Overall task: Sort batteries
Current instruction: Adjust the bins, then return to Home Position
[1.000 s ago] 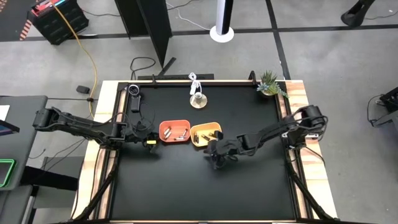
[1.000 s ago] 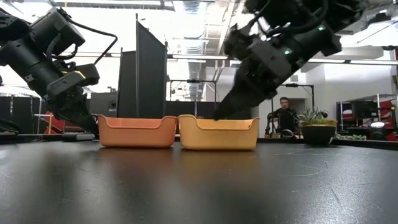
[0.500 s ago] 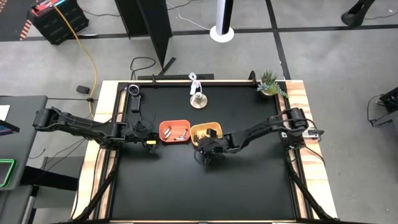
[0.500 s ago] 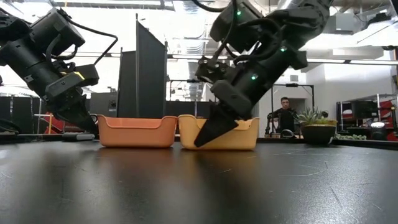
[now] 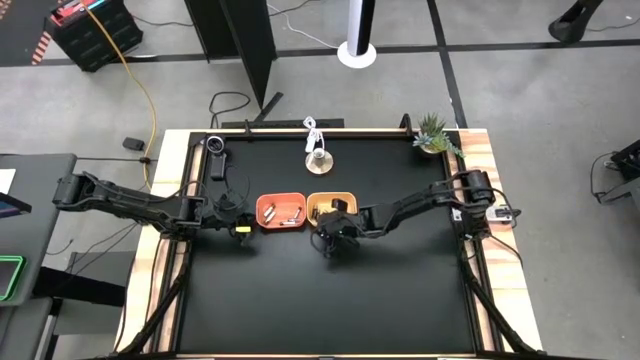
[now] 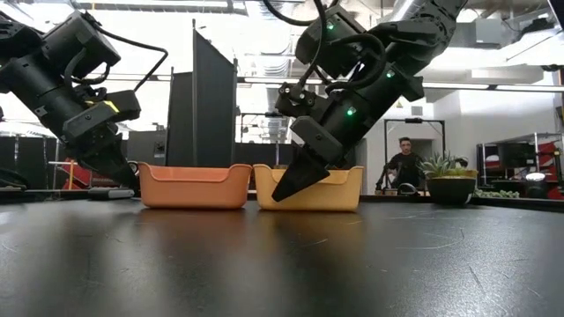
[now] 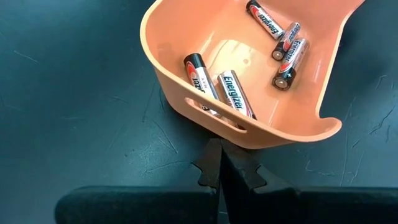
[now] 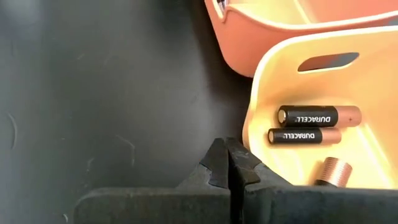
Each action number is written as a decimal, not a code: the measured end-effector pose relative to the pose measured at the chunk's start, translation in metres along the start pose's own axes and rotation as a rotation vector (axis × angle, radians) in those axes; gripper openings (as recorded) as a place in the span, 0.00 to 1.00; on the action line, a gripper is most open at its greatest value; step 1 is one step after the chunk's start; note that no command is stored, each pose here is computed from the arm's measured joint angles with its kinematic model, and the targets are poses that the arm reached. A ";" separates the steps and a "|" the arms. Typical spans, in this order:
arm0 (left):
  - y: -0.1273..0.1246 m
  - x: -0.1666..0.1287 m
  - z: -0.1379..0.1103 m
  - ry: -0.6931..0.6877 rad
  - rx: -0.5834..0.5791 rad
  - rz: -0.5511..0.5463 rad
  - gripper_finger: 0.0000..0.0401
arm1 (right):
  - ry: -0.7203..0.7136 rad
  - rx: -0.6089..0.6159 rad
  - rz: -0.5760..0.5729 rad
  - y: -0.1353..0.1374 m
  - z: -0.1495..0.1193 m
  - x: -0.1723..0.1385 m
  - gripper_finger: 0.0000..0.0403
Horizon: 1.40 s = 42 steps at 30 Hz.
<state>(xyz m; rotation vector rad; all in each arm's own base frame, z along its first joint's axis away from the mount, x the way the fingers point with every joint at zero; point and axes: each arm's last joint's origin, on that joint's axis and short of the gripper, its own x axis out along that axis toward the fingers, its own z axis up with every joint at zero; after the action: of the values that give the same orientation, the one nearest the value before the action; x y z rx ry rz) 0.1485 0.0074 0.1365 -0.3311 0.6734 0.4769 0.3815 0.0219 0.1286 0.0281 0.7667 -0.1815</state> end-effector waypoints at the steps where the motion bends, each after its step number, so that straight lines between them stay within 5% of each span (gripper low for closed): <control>1: 0.000 0.000 0.000 -0.001 0.001 0.000 0.01 | 0.001 -0.002 0.003 -0.001 0.000 0.000 0.01; 31: -0.002 0.000 0.007 -0.083 0.113 -0.002 0.01 | -0.016 -0.099 0.043 0.007 0.009 -0.003 0.04; 42: 0.001 0.000 -0.001 -0.003 0.092 0.032 0.01 | 0.015 -0.113 0.066 0.021 0.004 -0.007 0.05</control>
<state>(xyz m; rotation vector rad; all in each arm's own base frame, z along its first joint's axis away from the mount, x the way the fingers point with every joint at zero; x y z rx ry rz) 0.1476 0.0085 0.1358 -0.2335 0.6958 0.4752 0.3829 0.0430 0.1350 -0.0521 0.7886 -0.0754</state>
